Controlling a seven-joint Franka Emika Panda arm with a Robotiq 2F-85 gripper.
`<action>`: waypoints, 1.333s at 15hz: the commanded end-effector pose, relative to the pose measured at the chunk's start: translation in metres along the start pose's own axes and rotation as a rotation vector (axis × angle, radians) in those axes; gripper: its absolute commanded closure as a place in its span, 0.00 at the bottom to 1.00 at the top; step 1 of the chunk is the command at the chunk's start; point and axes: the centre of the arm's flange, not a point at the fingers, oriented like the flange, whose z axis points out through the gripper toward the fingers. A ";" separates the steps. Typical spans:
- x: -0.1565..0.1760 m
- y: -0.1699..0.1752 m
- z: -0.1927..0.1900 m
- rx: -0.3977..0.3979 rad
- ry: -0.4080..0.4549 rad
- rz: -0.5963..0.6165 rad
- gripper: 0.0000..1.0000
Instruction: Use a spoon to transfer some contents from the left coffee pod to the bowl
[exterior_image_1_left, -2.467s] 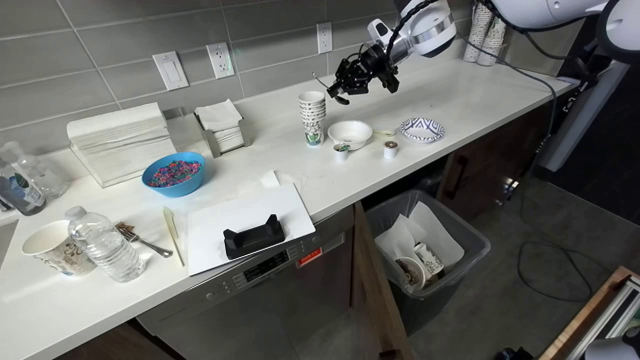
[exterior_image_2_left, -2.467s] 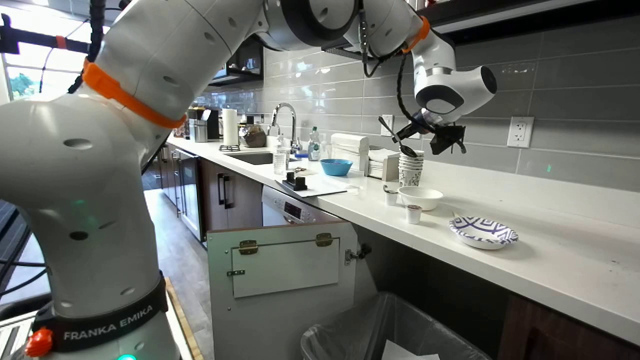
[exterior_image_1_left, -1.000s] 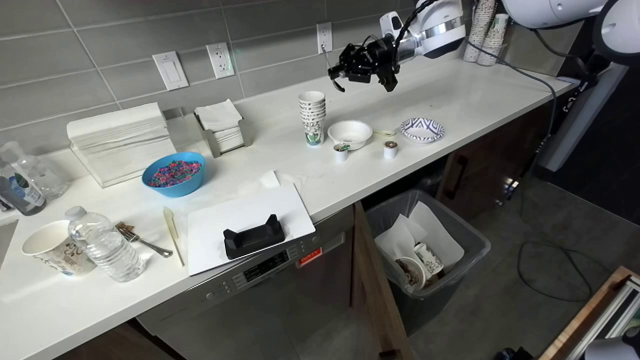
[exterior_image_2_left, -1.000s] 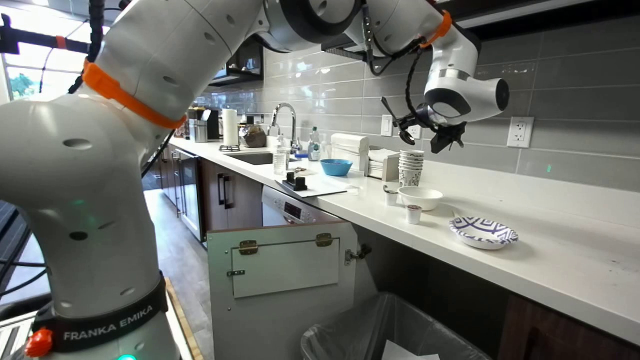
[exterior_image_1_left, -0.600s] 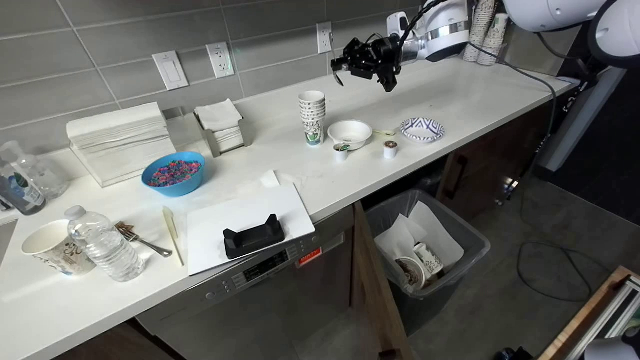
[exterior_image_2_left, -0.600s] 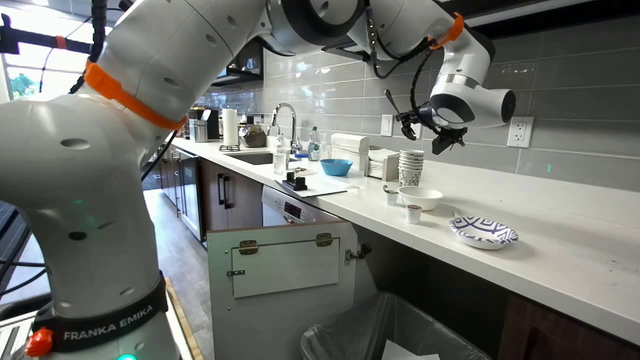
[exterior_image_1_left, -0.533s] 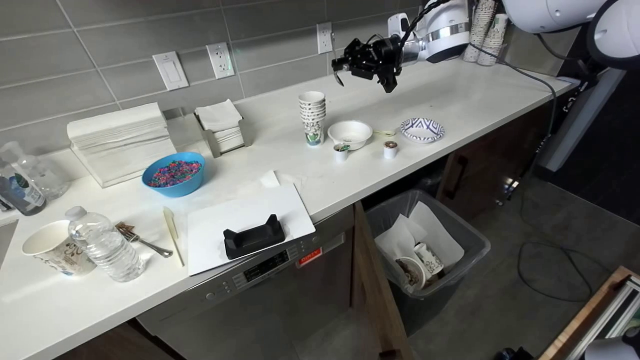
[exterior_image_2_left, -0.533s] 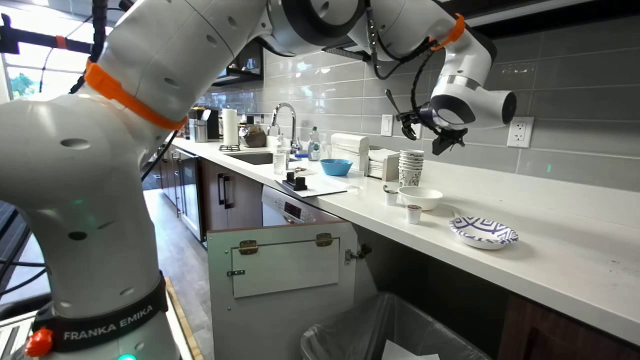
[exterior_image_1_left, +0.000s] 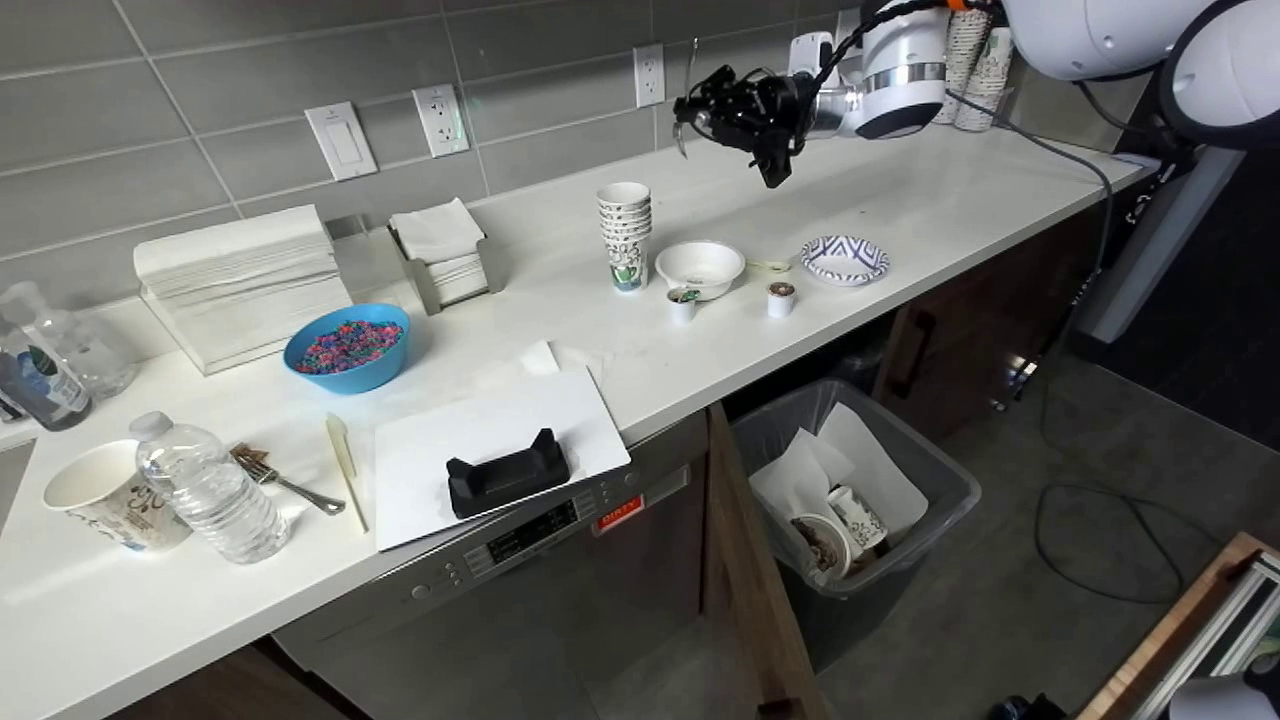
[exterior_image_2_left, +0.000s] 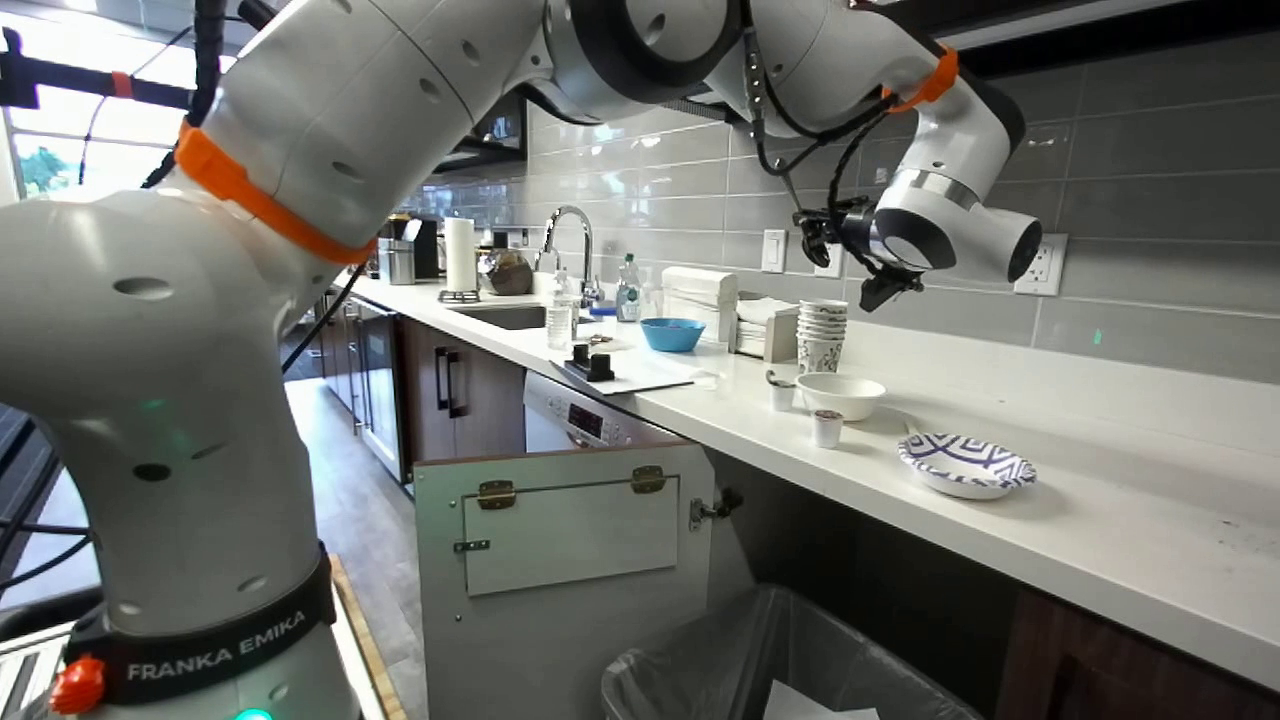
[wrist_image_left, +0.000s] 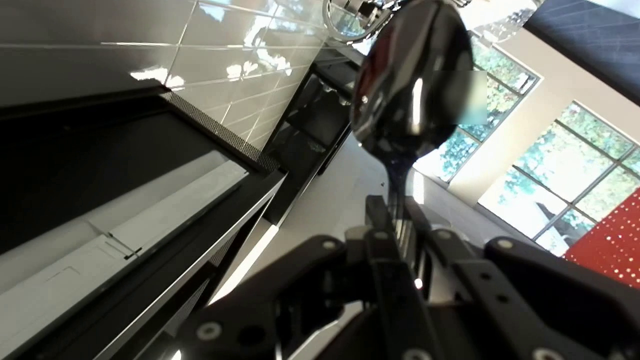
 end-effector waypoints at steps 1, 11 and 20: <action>-0.003 -0.002 -0.009 -0.022 0.094 -0.030 0.98; -0.003 -0.005 -0.008 -0.022 0.130 -0.023 0.98; 0.010 0.003 0.012 0.001 -0.243 0.044 0.98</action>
